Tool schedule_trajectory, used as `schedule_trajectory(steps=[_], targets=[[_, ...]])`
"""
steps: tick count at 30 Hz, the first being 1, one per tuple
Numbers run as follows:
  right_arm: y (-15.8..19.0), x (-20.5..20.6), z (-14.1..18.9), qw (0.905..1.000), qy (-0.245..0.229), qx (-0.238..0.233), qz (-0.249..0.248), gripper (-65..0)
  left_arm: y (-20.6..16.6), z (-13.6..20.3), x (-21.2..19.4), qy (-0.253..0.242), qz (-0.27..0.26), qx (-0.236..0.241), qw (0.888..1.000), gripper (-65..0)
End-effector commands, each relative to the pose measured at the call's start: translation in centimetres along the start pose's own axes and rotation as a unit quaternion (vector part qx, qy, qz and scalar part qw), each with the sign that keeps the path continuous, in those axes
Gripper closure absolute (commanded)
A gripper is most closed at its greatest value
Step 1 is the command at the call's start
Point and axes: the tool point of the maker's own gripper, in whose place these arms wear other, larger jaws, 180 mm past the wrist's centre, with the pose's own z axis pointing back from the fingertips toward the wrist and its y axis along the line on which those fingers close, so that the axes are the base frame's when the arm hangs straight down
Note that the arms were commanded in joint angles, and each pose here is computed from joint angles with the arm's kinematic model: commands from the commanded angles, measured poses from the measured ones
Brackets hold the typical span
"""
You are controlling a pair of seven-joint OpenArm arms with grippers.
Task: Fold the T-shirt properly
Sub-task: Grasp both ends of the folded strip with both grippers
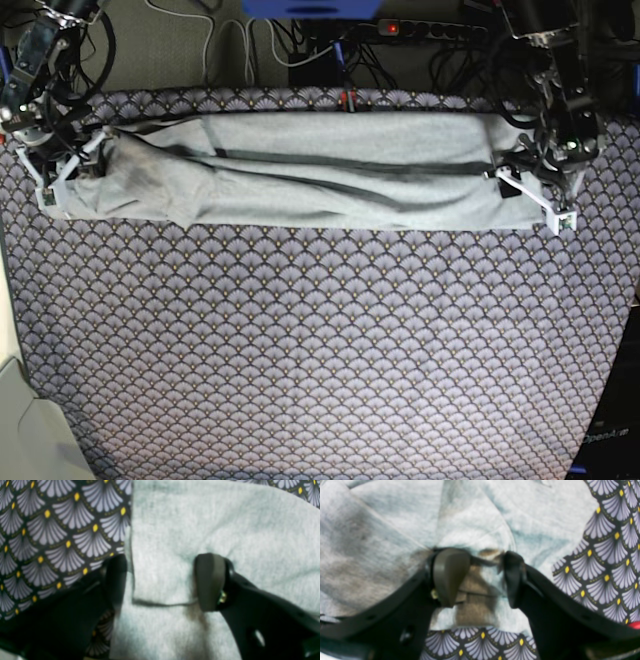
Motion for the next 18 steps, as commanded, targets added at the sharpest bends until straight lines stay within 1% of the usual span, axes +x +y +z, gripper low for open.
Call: schedule_trajectory(steps=[1, 5, 9, 11, 13, 18], targets=[[-0.8, 1.1, 0.4, 0.9998, -0.016, -0.008, 0.007, -31.4, 0.6, 0.2, 0.0, 0.005, -0.007, 0.011, 1.000, -42.3], [-0.8, 1.1, 0.4, 0.9998, -0.016, -0.008, 0.007, -31.4, 1.4, 0.6, 1.0, -0.005, -0.015, 0.019, 1.000, -42.3], [-0.8, 1.1, 0.4, 0.9998, -0.016, -0.008, 0.007, -31.4, 1.4, 1.4, 2.4, -0.026, -0.022, 0.022, 0.999, -42.3], [-0.8, 1.1, 0.4, 0.9998, -0.016, -0.008, 0.007, -31.4, 1.8, 1.4, 2.3, -0.015, -0.025, 0.026, 0.999, -42.3], [-0.8, 1.6, 0.3, 0.9997, -0.022, -0.009, 0.007, -31.4, 1.7, 1.3, 2.7, -0.019, -0.024, 0.025, 0.999, -42.3], [-0.8, 1.5, 0.3, 0.9997, -0.020, -0.008, 0.006, -31.4, 2.0, 0.4, 1.4, 0.005, -0.017, 0.026, 1.000, -42.3]])
